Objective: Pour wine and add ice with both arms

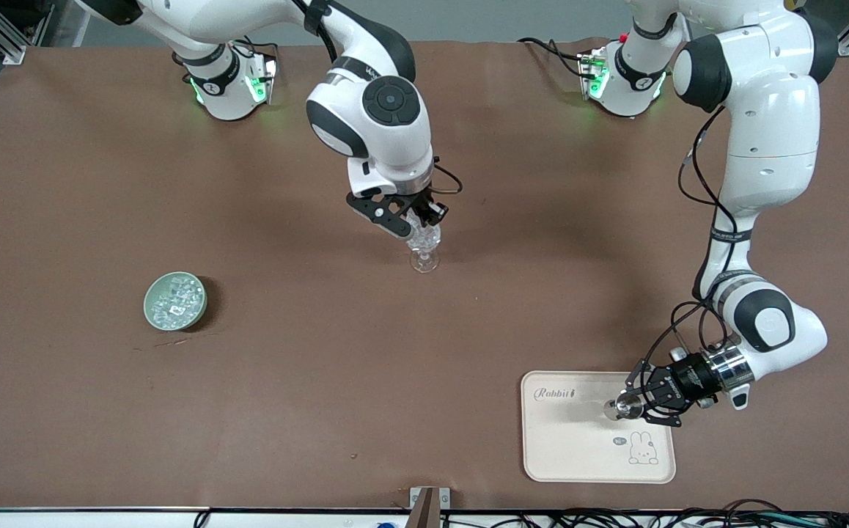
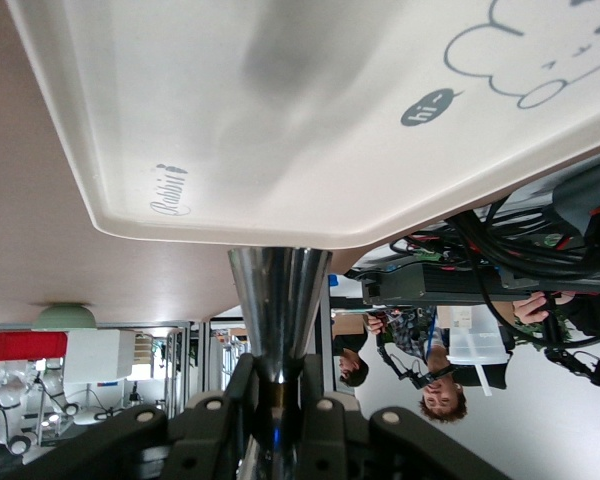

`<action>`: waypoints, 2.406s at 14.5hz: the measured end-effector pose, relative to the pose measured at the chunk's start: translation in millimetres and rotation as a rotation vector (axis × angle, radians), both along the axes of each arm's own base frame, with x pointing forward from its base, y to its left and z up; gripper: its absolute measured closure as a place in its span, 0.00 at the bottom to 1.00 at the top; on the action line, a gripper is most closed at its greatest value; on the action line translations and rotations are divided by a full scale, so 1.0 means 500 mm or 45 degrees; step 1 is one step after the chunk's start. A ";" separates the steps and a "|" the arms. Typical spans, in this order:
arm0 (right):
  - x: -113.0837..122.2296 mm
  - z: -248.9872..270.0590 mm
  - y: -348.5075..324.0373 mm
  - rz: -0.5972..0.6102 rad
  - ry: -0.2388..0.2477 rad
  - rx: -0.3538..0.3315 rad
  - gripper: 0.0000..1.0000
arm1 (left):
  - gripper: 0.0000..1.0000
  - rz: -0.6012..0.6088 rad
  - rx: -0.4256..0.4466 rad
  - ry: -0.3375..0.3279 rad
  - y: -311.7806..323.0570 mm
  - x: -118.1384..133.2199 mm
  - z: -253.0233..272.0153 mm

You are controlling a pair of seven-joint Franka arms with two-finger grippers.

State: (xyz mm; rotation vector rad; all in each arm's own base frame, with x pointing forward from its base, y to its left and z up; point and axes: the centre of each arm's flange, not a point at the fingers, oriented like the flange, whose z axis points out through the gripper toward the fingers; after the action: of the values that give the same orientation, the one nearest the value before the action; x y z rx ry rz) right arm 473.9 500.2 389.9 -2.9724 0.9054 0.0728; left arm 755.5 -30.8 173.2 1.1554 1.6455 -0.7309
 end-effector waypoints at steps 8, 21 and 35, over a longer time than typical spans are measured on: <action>-0.001 -0.012 0.005 0.005 0.011 -0.002 0.43 | 0.78 0.116 -0.053 -0.063 -0.004 -0.004 -0.068; 0.049 0.114 -0.039 -0.041 -0.068 0.019 0.00 | 0.60 0.095 0.004 -0.138 -0.047 -0.001 -0.119; 0.234 0.527 -0.897 0.408 -0.237 -0.182 0.00 | 0.00 -0.285 0.129 -0.164 0.052 -0.038 -0.049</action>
State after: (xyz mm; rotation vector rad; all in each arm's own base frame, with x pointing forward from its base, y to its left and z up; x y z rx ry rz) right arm 590.8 51.6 653.4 -3.1580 0.4272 -0.2666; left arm 736.3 -4.6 148.6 1.4456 1.4743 -0.7032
